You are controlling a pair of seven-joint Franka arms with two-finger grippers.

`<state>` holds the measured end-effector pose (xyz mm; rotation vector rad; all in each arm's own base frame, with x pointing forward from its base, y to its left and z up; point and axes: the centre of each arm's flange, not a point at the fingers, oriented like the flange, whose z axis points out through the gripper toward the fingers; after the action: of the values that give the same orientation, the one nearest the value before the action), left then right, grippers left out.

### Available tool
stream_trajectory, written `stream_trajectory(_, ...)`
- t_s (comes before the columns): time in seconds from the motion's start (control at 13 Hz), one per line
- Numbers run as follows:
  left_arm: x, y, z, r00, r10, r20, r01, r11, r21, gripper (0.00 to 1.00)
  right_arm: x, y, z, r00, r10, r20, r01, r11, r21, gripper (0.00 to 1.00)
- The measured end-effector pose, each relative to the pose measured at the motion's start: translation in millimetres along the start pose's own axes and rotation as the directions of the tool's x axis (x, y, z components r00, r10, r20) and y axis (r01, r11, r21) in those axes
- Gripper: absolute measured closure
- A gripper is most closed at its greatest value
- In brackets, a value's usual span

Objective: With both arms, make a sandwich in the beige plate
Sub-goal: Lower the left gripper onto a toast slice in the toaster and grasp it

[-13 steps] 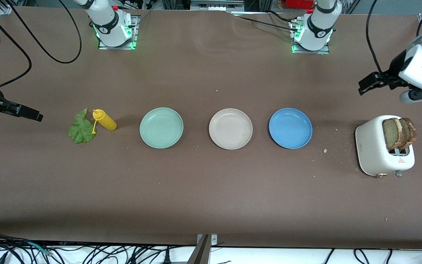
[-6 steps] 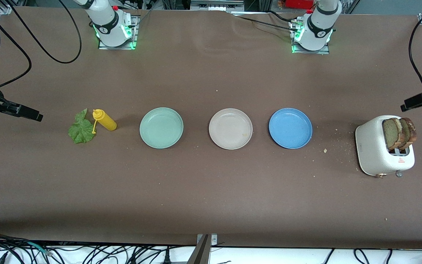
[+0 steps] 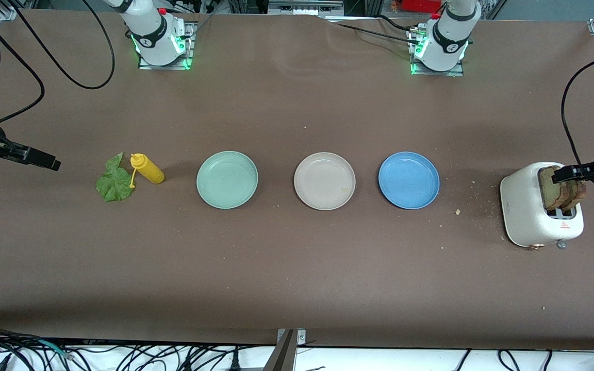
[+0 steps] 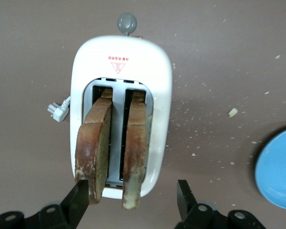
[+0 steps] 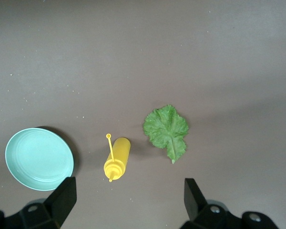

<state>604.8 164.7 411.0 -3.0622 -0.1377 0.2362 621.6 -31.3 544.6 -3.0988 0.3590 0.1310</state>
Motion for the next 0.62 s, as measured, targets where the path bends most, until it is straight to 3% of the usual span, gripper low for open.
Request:
stream_trajectory(0.23,6.3,4.0,13.7,1.000,0.012,0.001,-0.012,1.000,0.003,0.25,0.0,0.0,0.1,1.000,0.000,0.000,0.000,1.000,0.000,0.00)
stream_trajectory(0.62,8.2,10.9,13.3,1.000,0.024,-0.005,-0.024,1.000,0.003,0.28,0.0,0.0,0.1,1.000,0.000,0.000,0.000,1.000,0.000,0.00)
